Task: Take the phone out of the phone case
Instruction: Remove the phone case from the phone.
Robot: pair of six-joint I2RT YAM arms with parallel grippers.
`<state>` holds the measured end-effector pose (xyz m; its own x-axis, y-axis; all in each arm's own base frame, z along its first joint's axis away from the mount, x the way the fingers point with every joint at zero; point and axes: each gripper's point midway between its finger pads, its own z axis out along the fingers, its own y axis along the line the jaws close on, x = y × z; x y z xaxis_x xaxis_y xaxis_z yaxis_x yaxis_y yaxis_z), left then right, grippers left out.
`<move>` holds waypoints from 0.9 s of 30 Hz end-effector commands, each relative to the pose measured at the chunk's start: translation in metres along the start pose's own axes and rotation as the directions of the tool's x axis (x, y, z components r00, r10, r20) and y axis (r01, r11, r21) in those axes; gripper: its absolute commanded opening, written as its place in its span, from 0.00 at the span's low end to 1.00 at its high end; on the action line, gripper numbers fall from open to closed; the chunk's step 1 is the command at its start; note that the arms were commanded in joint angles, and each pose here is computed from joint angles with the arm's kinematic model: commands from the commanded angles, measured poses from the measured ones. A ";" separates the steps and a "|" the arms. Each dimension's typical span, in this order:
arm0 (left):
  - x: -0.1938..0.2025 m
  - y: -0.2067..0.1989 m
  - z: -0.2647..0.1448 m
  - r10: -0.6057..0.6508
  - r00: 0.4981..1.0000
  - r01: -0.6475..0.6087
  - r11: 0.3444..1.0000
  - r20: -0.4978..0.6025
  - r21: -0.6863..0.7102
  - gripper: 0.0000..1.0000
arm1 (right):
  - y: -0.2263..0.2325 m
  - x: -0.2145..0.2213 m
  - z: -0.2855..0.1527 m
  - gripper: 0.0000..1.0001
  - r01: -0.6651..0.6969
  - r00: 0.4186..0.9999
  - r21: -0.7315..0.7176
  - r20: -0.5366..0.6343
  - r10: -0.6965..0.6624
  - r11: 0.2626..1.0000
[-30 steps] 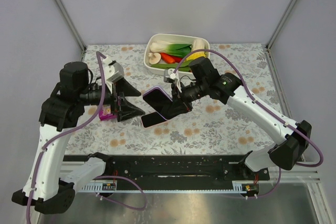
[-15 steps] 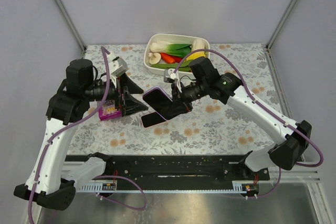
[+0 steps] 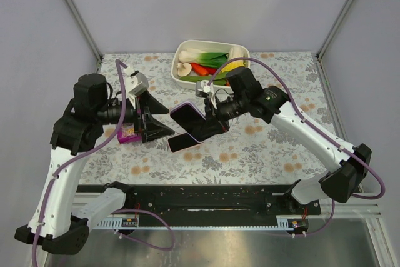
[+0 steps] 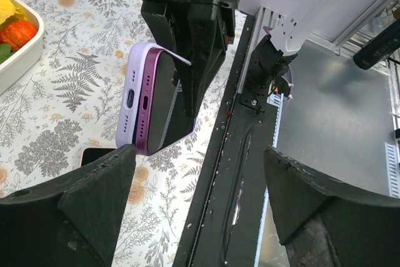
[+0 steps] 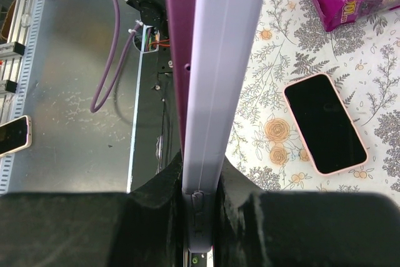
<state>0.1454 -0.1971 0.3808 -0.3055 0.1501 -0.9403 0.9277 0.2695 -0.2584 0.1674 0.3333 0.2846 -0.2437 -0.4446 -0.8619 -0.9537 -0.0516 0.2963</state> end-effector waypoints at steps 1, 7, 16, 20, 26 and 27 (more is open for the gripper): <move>-0.003 -0.001 0.001 0.029 1.000 -0.029 0.999 0.012 0.019 0.86 | 0.009 -0.039 -0.011 0.00 0.097 0.990 -0.021 0.102 -0.094 0.995; -0.005 0.007 0.008 0.020 0.999 -0.020 1.000 0.027 0.024 0.86 | 0.010 -0.039 -0.010 0.00 0.093 0.991 -0.028 0.102 -0.090 0.995; -0.002 0.002 0.014 -0.025 0.999 0.022 0.995 0.025 0.093 0.86 | 0.010 -0.041 -0.012 0.00 0.096 0.989 -0.023 0.113 -0.092 0.995; 0.003 -0.004 0.017 -0.039 0.999 0.036 0.991 0.016 0.127 0.86 | 0.007 -0.043 -0.011 0.00 0.082 0.990 -0.022 0.116 -0.079 0.996; 0.008 -0.016 0.018 -0.051 0.999 0.049 0.979 0.008 0.198 0.86 | 0.004 -0.046 -0.009 0.00 0.069 0.991 -0.018 0.119 -0.066 0.997; 0.008 -0.017 0.018 -0.051 0.999 0.049 0.978 0.008 0.205 0.86 | 0.004 -0.046 -0.010 0.00 0.068 0.991 -0.022 0.119 -0.065 0.997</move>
<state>0.1530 -0.2103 0.3668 -0.3443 0.1333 -0.9293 0.9269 0.2058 -0.3139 0.1693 0.3298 0.2841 -0.2969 -0.4509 -0.8418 -0.9394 -0.0203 0.3422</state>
